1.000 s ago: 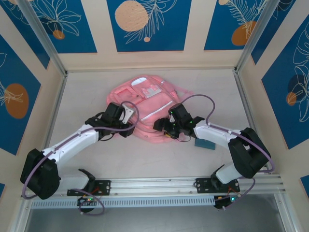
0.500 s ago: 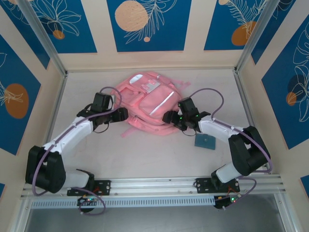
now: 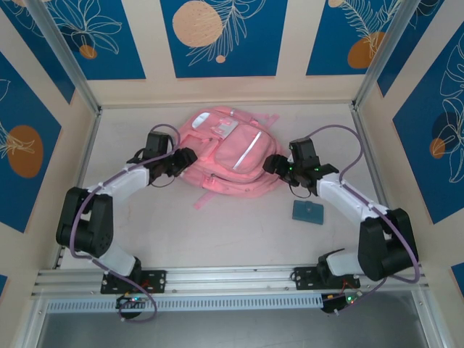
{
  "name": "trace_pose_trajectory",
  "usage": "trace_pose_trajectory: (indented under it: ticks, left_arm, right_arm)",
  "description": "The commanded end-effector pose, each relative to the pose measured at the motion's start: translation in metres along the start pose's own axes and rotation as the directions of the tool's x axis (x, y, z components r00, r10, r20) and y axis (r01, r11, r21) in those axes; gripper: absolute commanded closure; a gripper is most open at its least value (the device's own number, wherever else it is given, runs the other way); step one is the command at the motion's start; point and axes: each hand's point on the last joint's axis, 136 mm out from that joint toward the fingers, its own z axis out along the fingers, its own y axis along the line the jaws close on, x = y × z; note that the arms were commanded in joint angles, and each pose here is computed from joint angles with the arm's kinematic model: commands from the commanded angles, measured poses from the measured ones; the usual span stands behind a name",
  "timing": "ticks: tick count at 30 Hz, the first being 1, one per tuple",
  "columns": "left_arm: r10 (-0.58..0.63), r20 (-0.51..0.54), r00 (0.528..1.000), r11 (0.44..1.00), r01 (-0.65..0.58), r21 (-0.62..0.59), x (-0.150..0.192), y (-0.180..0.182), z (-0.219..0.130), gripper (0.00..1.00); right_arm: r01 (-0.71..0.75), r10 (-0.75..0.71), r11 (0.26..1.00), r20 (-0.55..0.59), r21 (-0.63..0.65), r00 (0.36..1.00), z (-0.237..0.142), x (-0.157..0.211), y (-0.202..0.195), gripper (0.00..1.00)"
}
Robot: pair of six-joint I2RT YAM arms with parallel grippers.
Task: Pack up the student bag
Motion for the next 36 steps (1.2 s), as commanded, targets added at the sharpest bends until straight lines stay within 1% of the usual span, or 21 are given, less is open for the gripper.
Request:
trace_pose_trajectory:
  ticks: [1, 6, 9, 12, 14, 18, 20, 26, 28, 31, 35, 36]
  left_arm:
    - [-0.072, 0.009, 0.997, 0.994, 0.071, 0.077, -0.004, -0.008, 0.006, 0.55]
    - [-0.087, -0.011, 0.996, 0.991, 0.087, 0.104, 0.000, -0.007, 0.012, 0.70]
    - [-0.076, -0.024, 0.997, 0.990, 0.079, 0.120, 0.004, -0.010, 0.013, 0.83]
    - [-0.051, -0.038, 0.998, 0.989, 0.056, 0.135, 0.010, -0.016, 0.011, 0.95]
    - [-0.029, -0.051, 0.998, 0.987, 0.037, 0.154, 0.017, -0.024, 0.010, 1.00]
    - [0.023, -0.087, 0.996, 0.985, -0.008, 0.175, 0.038, -0.044, 0.008, 1.00]
    - [0.051, -0.111, 0.993, 0.982, -0.030, 0.184, 0.051, -0.054, 0.009, 1.00]
    - [0.124, -0.159, 0.979, 0.978, -0.093, 0.187, 0.088, -0.078, 0.011, 1.00]
    - [0.142, -0.171, 0.975, 0.977, -0.110, 0.183, 0.096, -0.082, 0.012, 1.00]
    - [0.153, -0.178, 0.972, 0.976, -0.120, 0.182, 0.103, -0.085, 0.014, 1.00]
    - [0.157, -0.185, 0.970, 0.976, -0.124, 0.179, 0.107, -0.085, 0.016, 1.00]
    - [0.162, -0.186, 0.969, 0.975, -0.128, 0.182, 0.108, -0.086, 0.016, 1.00]
  right_arm:
    - [-0.008, 0.008, 1.000, -0.044, 0.004, 0.999, -0.008, 0.017, -0.006, 0.26]
    - [-0.004, 0.003, 1.000, -0.049, -0.022, 0.999, -0.015, 0.021, 0.002, 0.27]
    - [0.019, -0.020, 1.000, -0.046, -0.023, 0.999, -0.018, 0.022, 0.008, 0.26]
    - [0.075, -0.075, 0.997, -0.046, -0.005, 0.996, -0.020, 0.028, 0.016, 0.27]
    - [0.127, -0.127, 0.992, -0.043, 0.017, 0.991, -0.021, 0.033, 0.023, 0.27]
    - [0.241, -0.238, 0.968, -0.055, 0.065, 0.970, -0.019, 0.055, 0.043, 0.29]
    - [0.278, -0.273, 0.958, -0.072, 0.073, 0.959, -0.015, 0.068, 0.055, 0.33]
    - [0.351, -0.336, 0.923, -0.115, 0.157, 0.935, 0.008, 0.101, 0.077, 0.42]
    - [0.358, -0.341, 0.912, -0.119, 0.199, 0.933, 0.015, 0.105, 0.078, 0.47]
    - [0.350, -0.335, 0.888, -0.101, 0.297, 0.937, 0.021, 0.101, 0.070, 0.50]
    - [0.373, -0.354, 0.859, -0.119, 0.351, 0.928, 0.034, 0.101, 0.065, 0.53]
    - [0.378, -0.356, 0.849, -0.129, 0.369, 0.925, 0.037, 0.101, 0.062, 0.56]
